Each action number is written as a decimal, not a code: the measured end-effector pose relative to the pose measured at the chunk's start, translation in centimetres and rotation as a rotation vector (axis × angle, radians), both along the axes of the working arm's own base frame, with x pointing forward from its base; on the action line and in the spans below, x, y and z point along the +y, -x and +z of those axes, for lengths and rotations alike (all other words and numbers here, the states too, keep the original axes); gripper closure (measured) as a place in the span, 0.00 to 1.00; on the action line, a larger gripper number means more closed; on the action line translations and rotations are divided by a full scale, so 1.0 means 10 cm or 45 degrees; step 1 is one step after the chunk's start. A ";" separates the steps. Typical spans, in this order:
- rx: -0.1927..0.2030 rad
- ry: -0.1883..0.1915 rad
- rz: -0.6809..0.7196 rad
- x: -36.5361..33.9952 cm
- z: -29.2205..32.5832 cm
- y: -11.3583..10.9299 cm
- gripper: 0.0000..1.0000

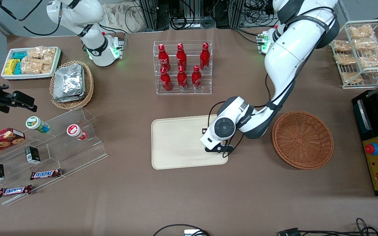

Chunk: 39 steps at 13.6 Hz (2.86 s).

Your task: Place sandwich from basket to tray

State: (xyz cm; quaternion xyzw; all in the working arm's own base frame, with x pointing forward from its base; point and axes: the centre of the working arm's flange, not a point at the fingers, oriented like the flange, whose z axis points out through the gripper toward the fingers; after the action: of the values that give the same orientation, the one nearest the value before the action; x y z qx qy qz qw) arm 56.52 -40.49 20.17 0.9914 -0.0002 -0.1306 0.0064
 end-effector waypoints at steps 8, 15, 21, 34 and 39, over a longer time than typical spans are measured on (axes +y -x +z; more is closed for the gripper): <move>-0.110 -0.034 0.097 0.43 0.97 -0.58 0.00; -0.065 -0.100 0.127 2.03 2.84 -0.68 0.00; 0.021 -0.077 0.084 3.12 3.78 -0.41 0.00; 0.128 -0.120 0.008 3.54 3.78 -0.04 0.00; 0.109 -0.171 0.013 3.48 3.78 0.12 0.00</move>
State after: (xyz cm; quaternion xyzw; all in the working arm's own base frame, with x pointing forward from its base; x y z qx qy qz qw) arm 55.28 -5.65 57.96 0.9831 0.0139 -0.1726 -0.0593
